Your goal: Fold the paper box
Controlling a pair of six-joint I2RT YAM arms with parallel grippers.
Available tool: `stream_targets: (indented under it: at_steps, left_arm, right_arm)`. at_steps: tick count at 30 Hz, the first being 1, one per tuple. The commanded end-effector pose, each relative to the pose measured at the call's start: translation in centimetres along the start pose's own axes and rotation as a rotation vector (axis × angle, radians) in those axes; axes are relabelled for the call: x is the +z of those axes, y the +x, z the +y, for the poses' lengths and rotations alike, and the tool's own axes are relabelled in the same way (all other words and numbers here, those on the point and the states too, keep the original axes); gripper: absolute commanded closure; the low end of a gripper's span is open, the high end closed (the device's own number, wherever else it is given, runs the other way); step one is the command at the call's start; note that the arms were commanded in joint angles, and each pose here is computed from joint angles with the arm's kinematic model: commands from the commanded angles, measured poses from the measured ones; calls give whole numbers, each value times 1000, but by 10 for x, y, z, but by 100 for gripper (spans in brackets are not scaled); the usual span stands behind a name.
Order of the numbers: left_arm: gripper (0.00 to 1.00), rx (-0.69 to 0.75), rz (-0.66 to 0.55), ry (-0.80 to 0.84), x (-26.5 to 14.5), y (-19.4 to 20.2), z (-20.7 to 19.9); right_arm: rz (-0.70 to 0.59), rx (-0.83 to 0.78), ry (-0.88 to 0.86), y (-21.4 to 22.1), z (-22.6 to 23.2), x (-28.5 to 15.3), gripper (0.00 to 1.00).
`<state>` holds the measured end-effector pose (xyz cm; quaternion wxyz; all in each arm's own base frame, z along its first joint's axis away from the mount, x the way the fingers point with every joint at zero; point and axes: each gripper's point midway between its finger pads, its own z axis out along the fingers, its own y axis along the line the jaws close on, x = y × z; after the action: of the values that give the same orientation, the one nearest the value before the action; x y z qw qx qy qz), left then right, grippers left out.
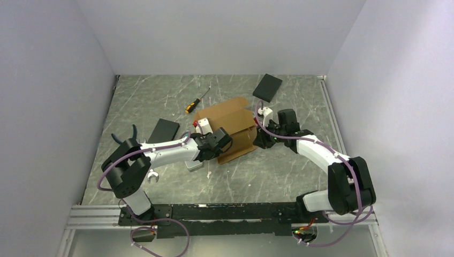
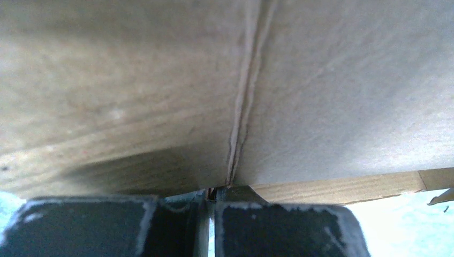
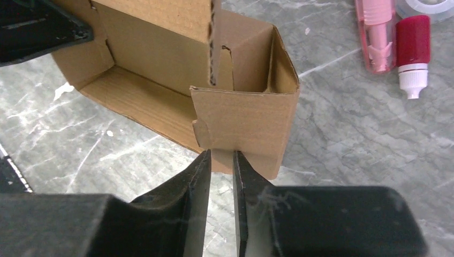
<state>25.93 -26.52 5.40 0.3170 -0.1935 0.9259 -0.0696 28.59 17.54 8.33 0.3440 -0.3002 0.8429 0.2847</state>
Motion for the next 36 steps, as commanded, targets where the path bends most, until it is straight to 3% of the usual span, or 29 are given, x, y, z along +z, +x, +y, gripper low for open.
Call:
stream_targets:
  at_steps: [1,10,18,26,36]
  left_arm:
    - [100,-2,32,5,6,9,-5]
    - [100,-1,40,5,8,11,-6]
    - [100,0,44,1,8,13,-6]
    - [100,1,43,3,8,12,-7]
    - [100,5,50,1,10,14,-8]
  right_arm:
    - [-68,-115,100,-29,-12,-5,72]
    - [-70,-166,166,-34,-18,-8,67]
    - [-111,-199,-27,-40,20,-12,74]
    - [-88,-152,-11,-37,13,-6,72]
    - [-70,-144,-2,-34,9,-1,89]
